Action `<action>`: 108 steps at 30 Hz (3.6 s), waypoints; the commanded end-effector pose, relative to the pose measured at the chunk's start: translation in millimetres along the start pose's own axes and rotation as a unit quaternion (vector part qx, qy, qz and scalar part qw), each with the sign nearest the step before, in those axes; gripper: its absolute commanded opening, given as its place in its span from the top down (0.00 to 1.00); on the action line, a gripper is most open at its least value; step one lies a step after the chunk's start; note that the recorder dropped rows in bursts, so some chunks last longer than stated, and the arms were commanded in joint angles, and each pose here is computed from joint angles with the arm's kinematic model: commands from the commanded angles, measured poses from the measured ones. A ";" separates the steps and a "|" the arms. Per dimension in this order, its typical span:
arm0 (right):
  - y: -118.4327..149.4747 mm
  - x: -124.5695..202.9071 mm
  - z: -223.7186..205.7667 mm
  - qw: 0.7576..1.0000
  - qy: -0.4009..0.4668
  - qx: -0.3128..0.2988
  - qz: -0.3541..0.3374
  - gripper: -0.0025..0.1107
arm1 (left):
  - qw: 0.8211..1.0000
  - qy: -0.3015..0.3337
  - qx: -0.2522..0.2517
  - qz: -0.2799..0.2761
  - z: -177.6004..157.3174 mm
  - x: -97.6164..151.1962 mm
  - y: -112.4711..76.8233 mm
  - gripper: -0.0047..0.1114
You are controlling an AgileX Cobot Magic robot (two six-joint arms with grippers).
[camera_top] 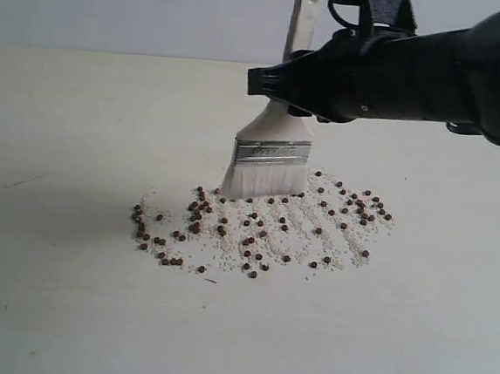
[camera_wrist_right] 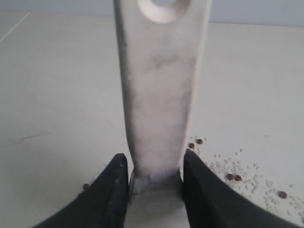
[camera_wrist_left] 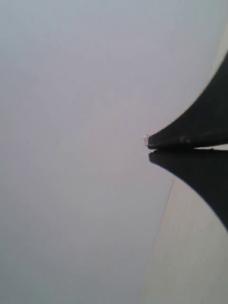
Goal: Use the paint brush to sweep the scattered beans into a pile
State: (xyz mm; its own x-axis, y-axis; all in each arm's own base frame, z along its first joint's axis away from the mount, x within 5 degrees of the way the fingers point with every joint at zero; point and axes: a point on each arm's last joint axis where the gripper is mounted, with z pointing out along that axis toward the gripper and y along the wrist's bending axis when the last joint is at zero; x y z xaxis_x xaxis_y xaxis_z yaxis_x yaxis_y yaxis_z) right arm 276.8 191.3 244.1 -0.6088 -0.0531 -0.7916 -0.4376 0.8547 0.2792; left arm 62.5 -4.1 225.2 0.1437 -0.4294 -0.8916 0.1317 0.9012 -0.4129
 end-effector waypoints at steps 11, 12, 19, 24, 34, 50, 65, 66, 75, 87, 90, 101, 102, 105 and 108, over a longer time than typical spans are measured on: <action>5.4 -18.5 11.1 0.999 -0.023 0.001 -0.029 0.98 | 0.996 -0.065 0.041 0.050 12.8 -28.2 -15.6 0.96; 5.3 -18.6 11.1 0.999 -0.024 0.002 -0.032 0.98 | 0.996 -0.050 0.034 0.059 19.5 -29.4 -16.0 0.96; 6.3 -17.7 11.1 0.999 -0.019 -0.004 -0.035 0.98 | 0.993 0.059 -0.003 0.104 92.2 -43.7 -22.1 0.96; 6.8 -17.2 11.1 0.999 -0.017 -0.007 -0.039 0.98 | 0.953 0.243 -0.045 0.178 159.4 -24.6 -15.5 0.96; 8.0 -24.0 13.4 0.999 -0.026 -0.006 -0.035 0.98 | 0.881 0.353 0.106 0.298 206.0 56.5 -50.7 0.96; 9.0 -36.1 40.8 0.999 -0.012 -0.023 -0.021 0.98 | 0.788 0.293 0.490 0.233 179.0 63.9 -75.0 0.96; 11.2 -28.3 56.6 0.999 0.024 -0.044 0.001 0.98 | 0.791 0.300 0.489 0.213 196.8 102.3 -41.8 0.66; 10.3 -28.7 57.1 0.999 0.021 -0.040 0.001 0.98 | 0.798 0.300 0.482 0.201 198.4 103.8 -42.3 0.58; 6.8 -31.9 57.4 1.000 0.003 -0.020 -0.001 0.98 | 0.826 0.299 0.453 0.153 210.4 129.1 -65.4 0.42; 4.9 -35.3 57.4 1.000 -0.013 -0.006 -0.009 0.98 | 0.840 0.354 0.398 0.101 240.6 171.1 -59.5 0.42; 5.6 -38.5 57.0 1.000 -0.019 -0.006 -0.009 0.98 | 0.833 0.354 0.414 0.098 240.1 177.0 -66.6 0.42; 6.7 -39.8 57.5 1.000 -0.019 -0.009 -0.013 0.98 | 0.838 0.327 0.427 0.090 248.8 179.5 -97.1 0.42; 6.8 -39.6 57.5 1.000 -0.018 -0.010 -0.013 0.98 | 0.842 0.326 0.422 0.085 249.5 179.5 -97.9 0.42; 7.4 -39.0 57.5 1.000 -0.014 -0.013 -0.013 0.98 | 0.850 0.321 0.411 0.078 251.6 178.6 -97.4 0.42; 7.8 -38.6 57.5 1.000 -0.012 -0.016 -0.013 0.98 | 0.850 0.319 0.412 0.080 253.4 177.7 -98.3 0.42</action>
State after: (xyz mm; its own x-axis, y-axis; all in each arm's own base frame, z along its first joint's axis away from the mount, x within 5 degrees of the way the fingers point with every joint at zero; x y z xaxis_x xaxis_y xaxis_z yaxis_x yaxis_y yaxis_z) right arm 333.5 229.8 243.7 -0.5887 -0.0568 -0.8064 -0.4673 0.8379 0.2821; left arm 320.9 -182.1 151.2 -0.3086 0.0633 -0.9491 0.8452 0.4759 -0.2431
